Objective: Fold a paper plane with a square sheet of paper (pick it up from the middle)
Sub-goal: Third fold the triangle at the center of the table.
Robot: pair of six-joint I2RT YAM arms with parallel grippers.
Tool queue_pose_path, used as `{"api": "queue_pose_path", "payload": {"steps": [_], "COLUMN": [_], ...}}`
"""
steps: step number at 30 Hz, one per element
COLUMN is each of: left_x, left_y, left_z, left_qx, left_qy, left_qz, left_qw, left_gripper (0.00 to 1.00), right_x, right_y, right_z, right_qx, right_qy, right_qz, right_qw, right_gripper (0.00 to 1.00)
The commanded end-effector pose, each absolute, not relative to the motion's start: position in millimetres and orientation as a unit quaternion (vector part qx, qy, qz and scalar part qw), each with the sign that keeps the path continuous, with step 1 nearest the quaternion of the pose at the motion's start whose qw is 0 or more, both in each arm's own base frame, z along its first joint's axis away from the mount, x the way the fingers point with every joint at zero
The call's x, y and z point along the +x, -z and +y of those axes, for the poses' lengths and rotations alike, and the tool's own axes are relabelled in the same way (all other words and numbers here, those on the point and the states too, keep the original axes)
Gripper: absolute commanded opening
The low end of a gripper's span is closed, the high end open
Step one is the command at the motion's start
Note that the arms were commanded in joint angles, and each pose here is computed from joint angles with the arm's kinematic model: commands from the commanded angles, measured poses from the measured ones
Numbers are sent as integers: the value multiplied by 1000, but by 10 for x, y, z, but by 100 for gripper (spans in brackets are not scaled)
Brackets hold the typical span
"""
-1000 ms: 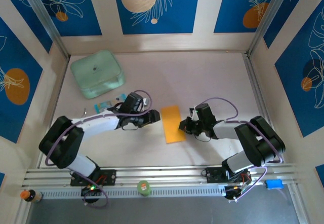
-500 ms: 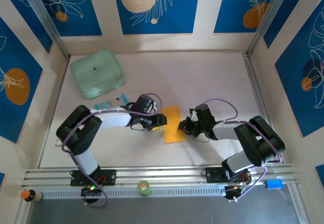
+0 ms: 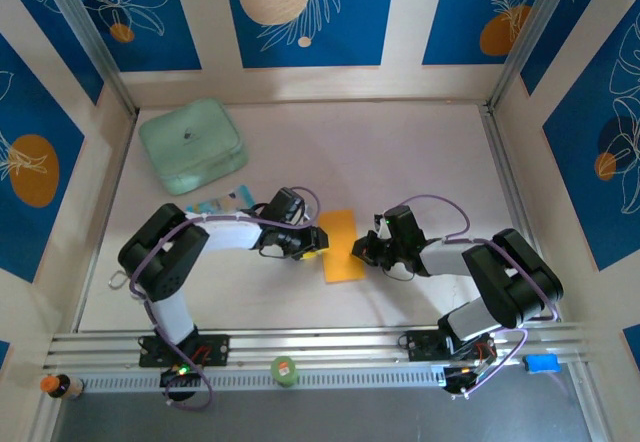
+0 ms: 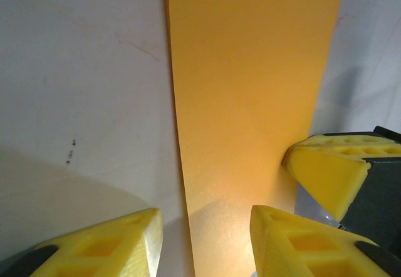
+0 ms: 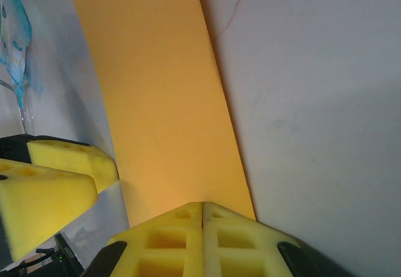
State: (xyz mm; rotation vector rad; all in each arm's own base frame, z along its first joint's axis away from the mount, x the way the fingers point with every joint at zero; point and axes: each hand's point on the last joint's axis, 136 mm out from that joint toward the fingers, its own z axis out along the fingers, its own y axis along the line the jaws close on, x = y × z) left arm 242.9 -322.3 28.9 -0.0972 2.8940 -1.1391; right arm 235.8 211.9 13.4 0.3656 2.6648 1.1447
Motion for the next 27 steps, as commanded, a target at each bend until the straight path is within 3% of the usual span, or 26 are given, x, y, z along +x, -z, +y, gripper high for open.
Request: {"api": "queue_pose_path", "payload": {"steps": [1, 7, 27], "left_x": [2387, 2388, 2421], "left_y": [-265, -277, -333], "left_z": [-3387, -3403, -3438], "left_qx": [-16, -14, -11], "left_qy": [387, 390, 403], "left_qz": [922, 921, 915], "left_qw": [0, 1, 13], "left_gripper": [39, 34, 32], "right_x": [2035, 2025, 2014], "right_y": [232, 242, 235], "right_z": [1915, 1901, 1902], "right_qx": [157, 159, 158], "right_qy": [-322, -318, -319], "right_qz": [933, 934, 934], "right_qw": [45, 43, 43], "right_gripper": [0, 0, 0]}}
